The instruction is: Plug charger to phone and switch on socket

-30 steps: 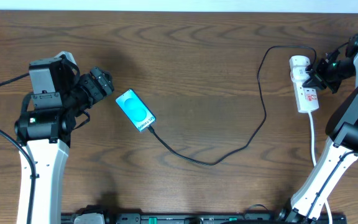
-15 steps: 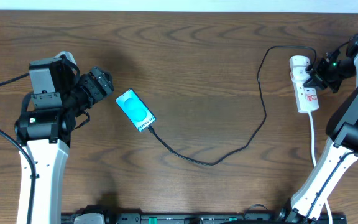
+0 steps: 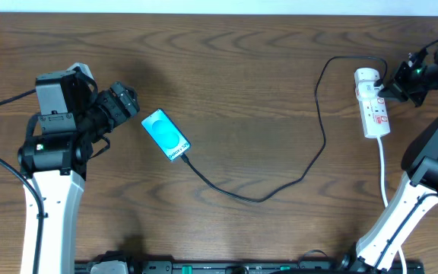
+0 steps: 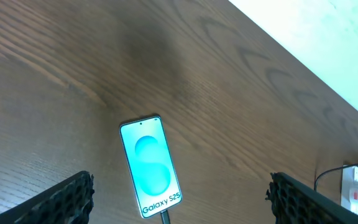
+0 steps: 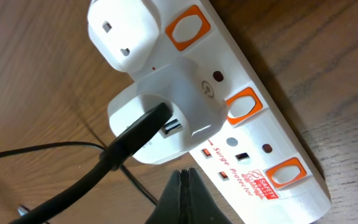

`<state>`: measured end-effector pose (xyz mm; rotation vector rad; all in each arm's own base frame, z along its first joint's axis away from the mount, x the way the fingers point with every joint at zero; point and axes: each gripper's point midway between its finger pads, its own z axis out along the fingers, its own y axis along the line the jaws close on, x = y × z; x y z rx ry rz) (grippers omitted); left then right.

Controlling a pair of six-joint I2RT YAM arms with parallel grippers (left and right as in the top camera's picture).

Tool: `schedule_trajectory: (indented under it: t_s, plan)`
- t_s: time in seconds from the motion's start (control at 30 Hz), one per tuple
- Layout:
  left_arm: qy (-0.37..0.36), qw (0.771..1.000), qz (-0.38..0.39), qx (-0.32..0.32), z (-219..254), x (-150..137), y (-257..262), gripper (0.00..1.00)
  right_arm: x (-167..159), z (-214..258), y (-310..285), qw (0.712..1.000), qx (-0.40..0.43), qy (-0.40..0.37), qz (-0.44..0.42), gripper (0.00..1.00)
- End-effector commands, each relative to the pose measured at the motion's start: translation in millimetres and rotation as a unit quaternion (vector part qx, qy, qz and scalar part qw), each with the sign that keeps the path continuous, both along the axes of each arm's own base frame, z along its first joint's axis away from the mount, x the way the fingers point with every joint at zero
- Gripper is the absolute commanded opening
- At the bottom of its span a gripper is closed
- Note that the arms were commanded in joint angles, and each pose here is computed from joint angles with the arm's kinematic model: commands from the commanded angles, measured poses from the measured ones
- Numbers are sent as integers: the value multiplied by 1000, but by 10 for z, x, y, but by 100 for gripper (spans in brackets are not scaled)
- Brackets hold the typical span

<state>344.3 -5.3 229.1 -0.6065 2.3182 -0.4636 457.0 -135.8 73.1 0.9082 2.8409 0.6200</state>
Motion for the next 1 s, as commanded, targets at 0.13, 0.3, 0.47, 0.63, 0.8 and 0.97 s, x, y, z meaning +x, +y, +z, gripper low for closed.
schedule_trajectory:
  t_s: [0.13, 0.3, 0.47, 0.63, 0.8, 0.97]
  plan:
    - [1, 1000, 0, 11, -13, 5, 37, 91, 8, 346, -57, 999, -32, -35, 5, 1]
    - [1, 1000, 1, 10, -13, 5, 37, 91, -46, 428, -148, 997, -66, -30, 4, 1]
    - [1, 1000, 1, 10, -13, 5, 37, 91, -86, 519, -160, 996, -78, -33, 9, 7]
    - [1, 1000, 1, 10, -13, 5, 37, 91, -117, 543, -160, 996, -81, -31, 14, 18]
    - [1, 1000, 1, 10, -13, 5, 37, 91, -154, 531, -170, 996, -86, -23, 18, 31]
    - [1, 1000, 1, 10, -13, 5, 37, 91, -182, 522, -186, 995, -92, -17, 21, 44]
